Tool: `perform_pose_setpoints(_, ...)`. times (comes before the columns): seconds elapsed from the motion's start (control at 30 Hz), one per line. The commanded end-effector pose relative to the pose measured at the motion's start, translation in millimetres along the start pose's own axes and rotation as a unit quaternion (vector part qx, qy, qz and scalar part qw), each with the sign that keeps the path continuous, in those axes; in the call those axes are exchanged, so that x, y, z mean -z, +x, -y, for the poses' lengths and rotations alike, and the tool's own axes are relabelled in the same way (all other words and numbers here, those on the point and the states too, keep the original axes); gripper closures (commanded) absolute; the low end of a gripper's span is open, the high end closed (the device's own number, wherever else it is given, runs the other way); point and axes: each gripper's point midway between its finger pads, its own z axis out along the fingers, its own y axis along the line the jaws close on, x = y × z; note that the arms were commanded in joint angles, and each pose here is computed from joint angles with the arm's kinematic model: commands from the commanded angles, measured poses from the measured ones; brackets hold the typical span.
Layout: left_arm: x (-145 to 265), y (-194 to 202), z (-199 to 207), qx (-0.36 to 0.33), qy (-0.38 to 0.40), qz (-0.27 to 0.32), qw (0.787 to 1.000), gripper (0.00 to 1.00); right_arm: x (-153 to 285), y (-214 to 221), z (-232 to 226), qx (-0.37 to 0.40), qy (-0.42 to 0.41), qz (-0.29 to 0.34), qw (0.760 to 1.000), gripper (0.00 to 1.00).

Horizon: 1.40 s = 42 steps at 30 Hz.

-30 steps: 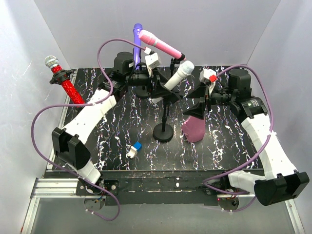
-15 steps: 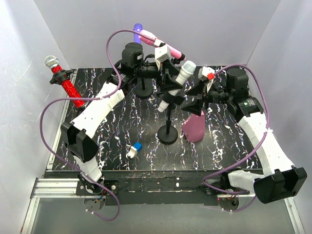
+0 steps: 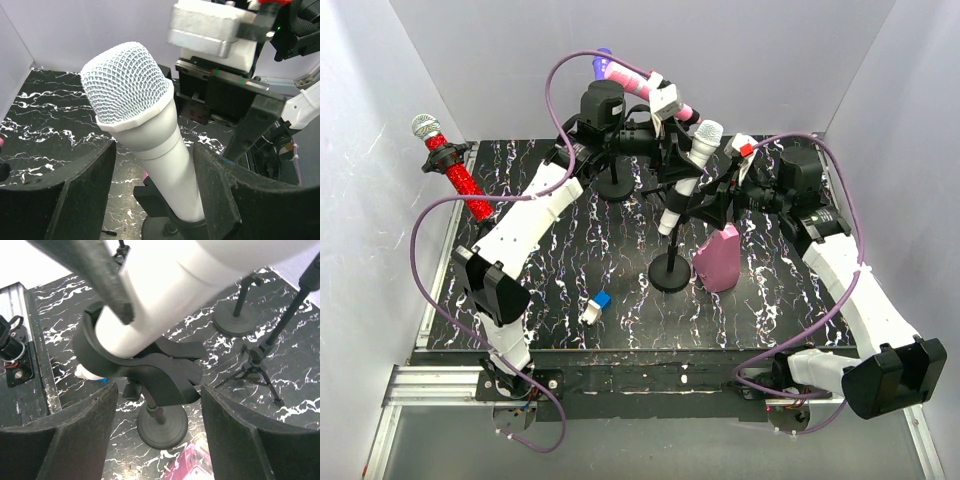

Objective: Remove the microphone from the stand

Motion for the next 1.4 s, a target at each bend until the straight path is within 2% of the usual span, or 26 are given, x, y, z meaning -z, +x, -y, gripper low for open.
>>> perform_pose_setpoints(0.0,12,-19,5,-0.02,-0.039,-0.004,0.999,0.39,-1,-9,5,0.016,0.041,0.017,0.999,0.28)
perform_pose_setpoints(0.1,15,-21,3,-0.03,-0.049,-0.008,0.998,0.39,-6,-1,4,0.01,0.049,0.008,0.999,0.35)
perform_pose_setpoints(0.33,21,-24,-11,-0.037,-0.092,-0.03,0.995,0.31,-19,12,-5,-0.02,0.105,-0.02,0.994,0.68)
perform_pose_setpoints(0.43,26,-20,-9,-0.045,-0.093,-0.05,0.993,0.31,-22,12,-10,-0.031,0.107,-0.023,0.994,0.72)
perform_pose_setpoints(0.6,39,-8,-5,-0.054,-0.108,-0.082,0.989,0.32,-24,14,-11,-0.039,0.108,-0.024,0.993,0.72)
perform_pose_setpoints(0.83,41,0,3,-0.055,-0.094,-0.087,0.99,0.43,-19,26,-18,-0.043,0.099,-0.035,0.994,0.68)
perform_pose_setpoints(1.07,24,-5,4,-0.059,-0.054,-0.052,0.995,0.38,-20,28,-21,-0.028,0.084,-0.037,0.995,0.66)
perform_pose_setpoints(1.17,20,-7,3,-0.054,-0.041,-0.043,0.997,0.45,-20,27,-21,-0.024,0.084,-0.036,0.995,0.65)
perform_pose_setpoints(1.23,20,-10,1,-0.047,-0.037,-0.038,0.997,0.54,-18,26,-22,-0.02,0.084,-0.037,0.996,0.62)
perform_pose_setpoints(1.37,32,-17,-1,-0.04,-0.028,-0.027,0.998,0.78,-6,23,-29,-0.028,0.059,-0.028,0.997,0.51)
